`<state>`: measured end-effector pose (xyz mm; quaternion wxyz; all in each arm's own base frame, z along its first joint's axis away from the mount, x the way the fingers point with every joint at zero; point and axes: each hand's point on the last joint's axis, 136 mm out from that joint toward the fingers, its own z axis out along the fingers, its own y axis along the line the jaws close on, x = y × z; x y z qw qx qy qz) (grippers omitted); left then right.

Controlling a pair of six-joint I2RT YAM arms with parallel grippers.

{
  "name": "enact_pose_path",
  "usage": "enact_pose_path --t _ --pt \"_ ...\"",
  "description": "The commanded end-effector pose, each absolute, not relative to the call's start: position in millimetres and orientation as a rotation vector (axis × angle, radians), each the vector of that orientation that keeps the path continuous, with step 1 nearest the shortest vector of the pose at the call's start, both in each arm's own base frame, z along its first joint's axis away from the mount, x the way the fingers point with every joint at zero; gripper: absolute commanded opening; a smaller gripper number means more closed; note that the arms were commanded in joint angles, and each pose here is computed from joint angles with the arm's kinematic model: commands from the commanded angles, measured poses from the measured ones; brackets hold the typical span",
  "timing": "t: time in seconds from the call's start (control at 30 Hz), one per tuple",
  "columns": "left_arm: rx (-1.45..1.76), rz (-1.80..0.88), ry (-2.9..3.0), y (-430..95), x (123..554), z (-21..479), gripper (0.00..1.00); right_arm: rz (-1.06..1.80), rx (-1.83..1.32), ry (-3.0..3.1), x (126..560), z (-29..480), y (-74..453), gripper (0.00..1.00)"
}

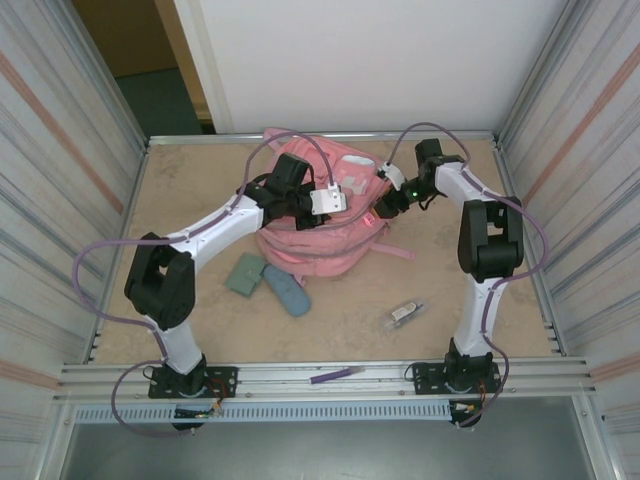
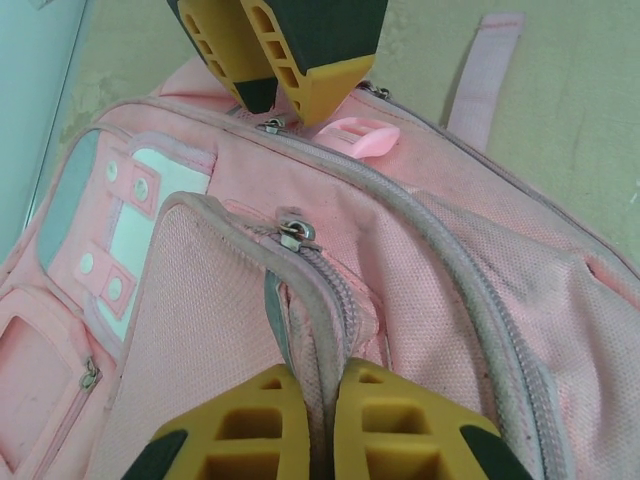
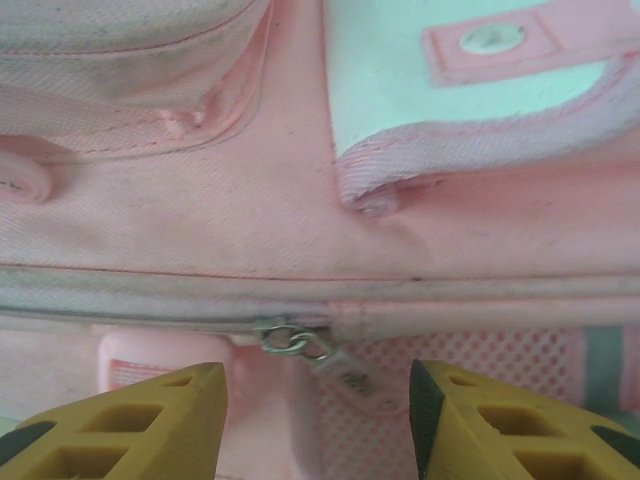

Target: Pack the student bag

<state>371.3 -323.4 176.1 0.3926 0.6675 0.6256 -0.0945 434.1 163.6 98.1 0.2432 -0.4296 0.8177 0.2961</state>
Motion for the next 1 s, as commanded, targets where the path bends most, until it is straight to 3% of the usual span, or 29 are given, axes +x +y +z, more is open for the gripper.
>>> enact_pose_path --t 0.0,0.37,0.43,0.73,0.97 --pt "1.634 -0.227 1.364 -333 367 250 0.00 0.811 -1.217 2.123 440 113 163 0.52" --pt "1.568 -0.234 1.333 -336 376 257 0.00 0.893 -1.305 2.091 428 99 176 0.48" --pt "1.565 -0.229 1.331 -335 377 258 0.00 0.897 -1.322 2.091 426 96 176 0.43" --pt "1.569 -0.208 1.356 -333 384 251 0.00 0.904 -1.312 2.075 427 109 171 0.06" --pt "1.564 -0.194 1.391 -331 391 244 0.00 0.837 -1.322 2.078 428 122 166 0.00"
